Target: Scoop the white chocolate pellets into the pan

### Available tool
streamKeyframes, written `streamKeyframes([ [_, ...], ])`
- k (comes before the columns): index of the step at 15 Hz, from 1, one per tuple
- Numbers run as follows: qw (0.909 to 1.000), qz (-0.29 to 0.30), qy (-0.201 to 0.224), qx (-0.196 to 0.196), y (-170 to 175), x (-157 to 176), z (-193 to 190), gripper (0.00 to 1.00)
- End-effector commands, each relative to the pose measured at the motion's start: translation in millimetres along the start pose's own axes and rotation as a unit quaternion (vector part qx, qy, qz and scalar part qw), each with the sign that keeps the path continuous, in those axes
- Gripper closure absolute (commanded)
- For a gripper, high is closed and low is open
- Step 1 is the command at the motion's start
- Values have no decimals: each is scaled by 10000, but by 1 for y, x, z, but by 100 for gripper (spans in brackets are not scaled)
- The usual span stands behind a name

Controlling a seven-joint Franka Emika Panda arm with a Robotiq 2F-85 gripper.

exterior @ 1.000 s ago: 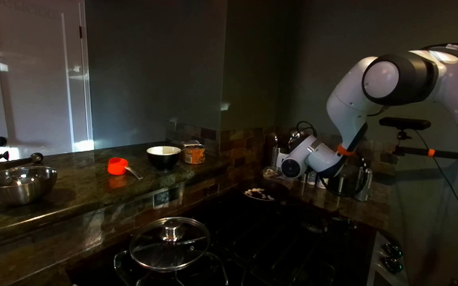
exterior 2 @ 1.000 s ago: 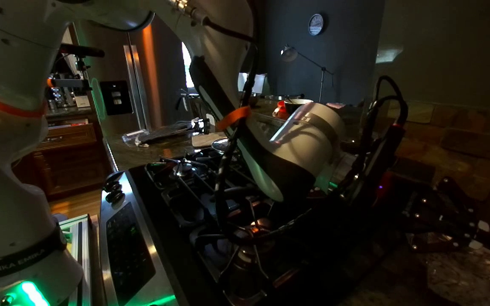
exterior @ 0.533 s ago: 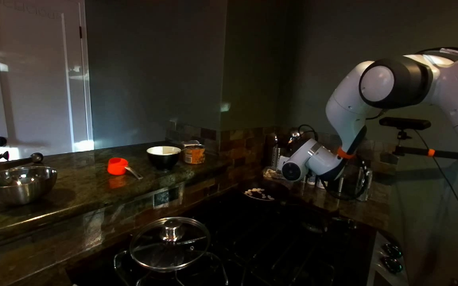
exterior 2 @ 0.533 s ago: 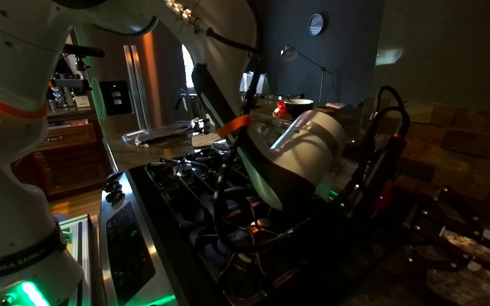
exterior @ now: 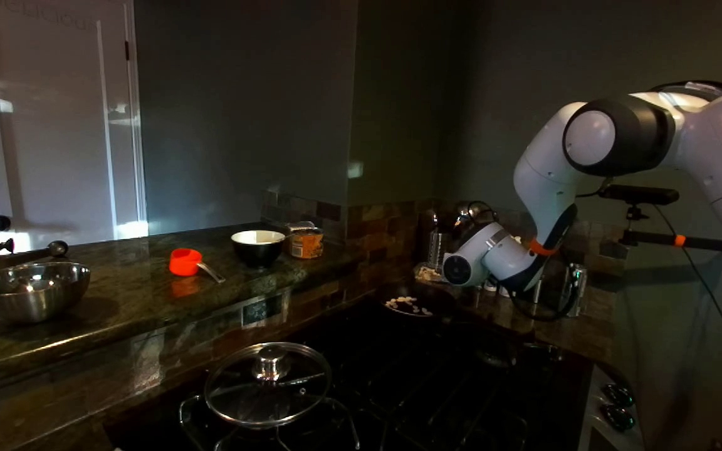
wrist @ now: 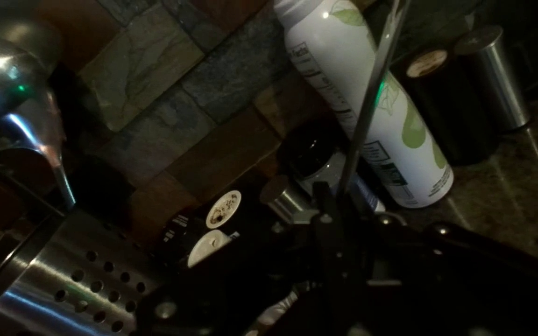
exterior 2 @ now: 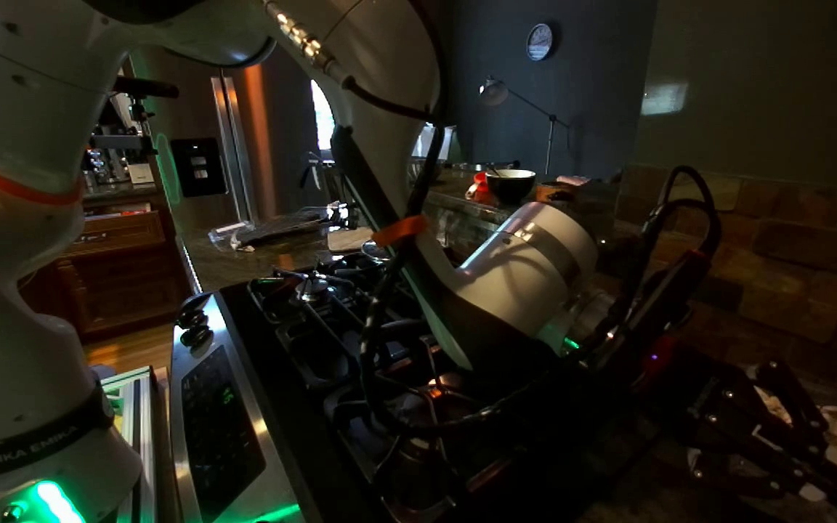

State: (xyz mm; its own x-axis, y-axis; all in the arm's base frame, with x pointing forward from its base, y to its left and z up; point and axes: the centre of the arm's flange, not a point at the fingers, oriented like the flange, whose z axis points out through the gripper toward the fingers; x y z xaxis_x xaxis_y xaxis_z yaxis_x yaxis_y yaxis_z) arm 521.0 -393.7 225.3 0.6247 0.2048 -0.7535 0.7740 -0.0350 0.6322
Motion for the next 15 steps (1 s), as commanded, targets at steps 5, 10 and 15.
streamKeyframes([
  [5, 9947, -966, 64, 343, -2, 11, 1, 35],
  [10, 9890, -1450, 67, 292, 0, 6, -10, 1],
  [15, 9780, -2002, 579, -59, 1, -3, -32, 0],
])
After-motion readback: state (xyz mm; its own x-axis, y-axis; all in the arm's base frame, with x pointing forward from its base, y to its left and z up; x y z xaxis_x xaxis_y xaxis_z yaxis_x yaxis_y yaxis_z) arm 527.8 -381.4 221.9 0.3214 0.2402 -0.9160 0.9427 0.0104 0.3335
